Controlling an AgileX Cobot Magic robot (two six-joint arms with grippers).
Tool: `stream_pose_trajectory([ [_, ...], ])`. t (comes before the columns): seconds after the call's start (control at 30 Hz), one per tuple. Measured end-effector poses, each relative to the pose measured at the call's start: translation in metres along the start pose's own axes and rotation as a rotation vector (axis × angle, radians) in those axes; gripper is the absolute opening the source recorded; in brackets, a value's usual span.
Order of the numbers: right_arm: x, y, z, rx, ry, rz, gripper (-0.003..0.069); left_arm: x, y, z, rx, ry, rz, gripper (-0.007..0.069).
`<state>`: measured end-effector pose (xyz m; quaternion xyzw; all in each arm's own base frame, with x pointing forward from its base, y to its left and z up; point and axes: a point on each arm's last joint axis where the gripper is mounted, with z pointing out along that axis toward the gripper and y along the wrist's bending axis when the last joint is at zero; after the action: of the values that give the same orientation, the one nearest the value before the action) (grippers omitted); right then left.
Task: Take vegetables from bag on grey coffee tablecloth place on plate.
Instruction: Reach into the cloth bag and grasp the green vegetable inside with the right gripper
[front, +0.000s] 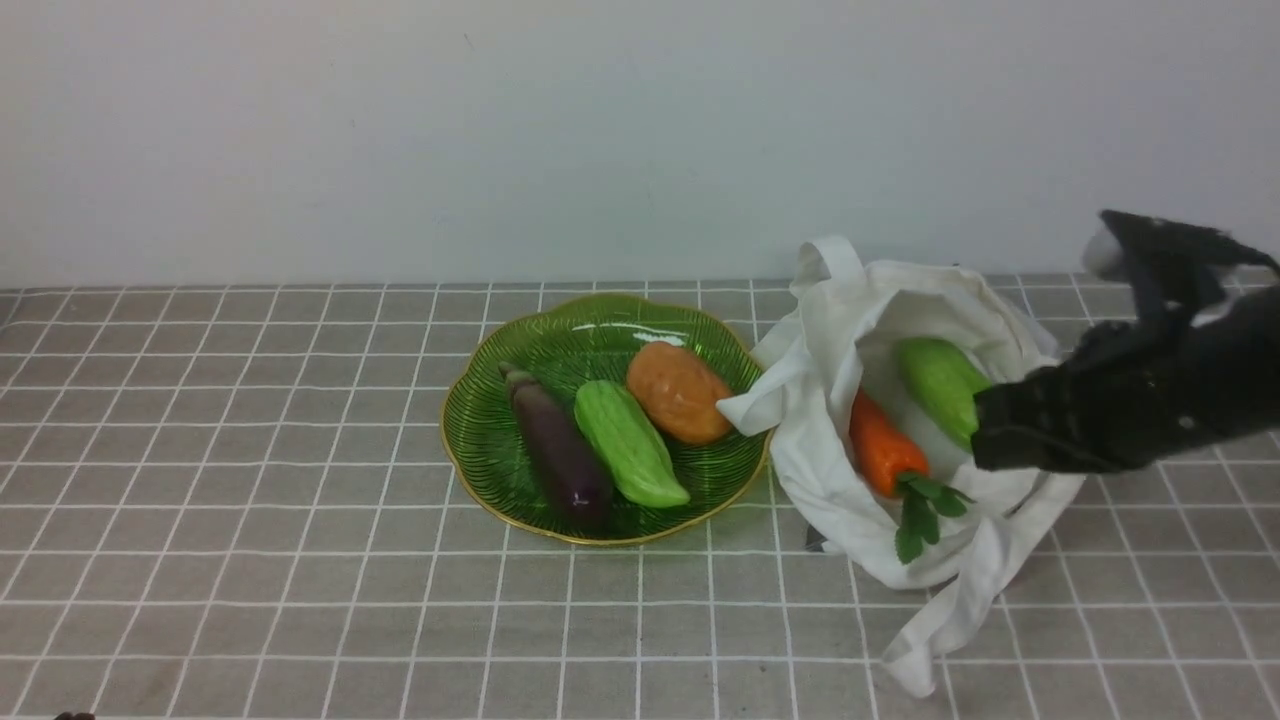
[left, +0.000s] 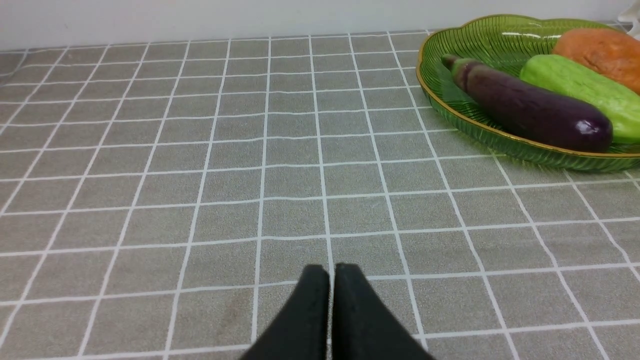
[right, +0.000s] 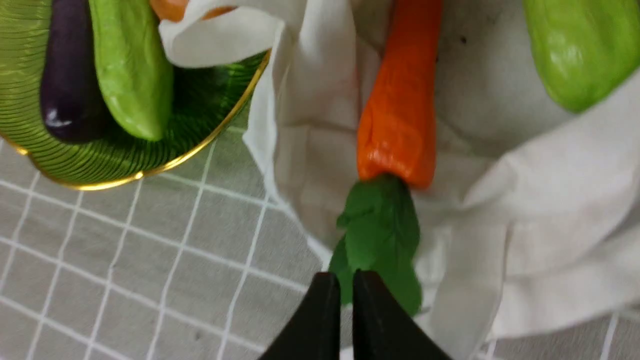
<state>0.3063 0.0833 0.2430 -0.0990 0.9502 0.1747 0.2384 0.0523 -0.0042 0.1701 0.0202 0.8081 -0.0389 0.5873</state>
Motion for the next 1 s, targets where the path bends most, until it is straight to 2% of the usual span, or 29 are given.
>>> stream_pose_trajectory([
  [0.33, -0.044, -0.008, 0.046, 0.215, 0.004, -0.116, 0.0127, 0.0, 0.0, 0.0, 0.0, 0.0, 0.0, -0.0005],
  [0.47, -0.053, -0.008, 0.062, 0.271, 0.015, -0.176, 0.0208, 0.0, 0.0, 0.0, 0.0, 0.0, 0.0, -0.0005],
  [0.53, -0.059, -0.012, 0.069, 0.311, 0.014, -0.192, 0.027, 0.0, 0.0, 0.0, 0.0, 0.0, 0.0, -0.0005],
  [0.63, -0.06, -0.016, 0.075, 0.341, 0.017, -0.191, 0.0324, 0.0, 0.0, 0.0, 0.0, 0.0, 0.0, -0.0005],
  [0.77, -0.058, -0.026, 0.093, 0.389, 0.014, -0.161, 0.0441, 0.0, 0.0, 0.0, 0.0, 0.0, 0.0, -0.0005],
  [1.0, -0.054, -0.038, 0.113, 0.463, 0.018, -0.162, 0.0508, 0.0, 0.0, 0.0, 0.0, 0.0, 0.0, -0.0005],
])
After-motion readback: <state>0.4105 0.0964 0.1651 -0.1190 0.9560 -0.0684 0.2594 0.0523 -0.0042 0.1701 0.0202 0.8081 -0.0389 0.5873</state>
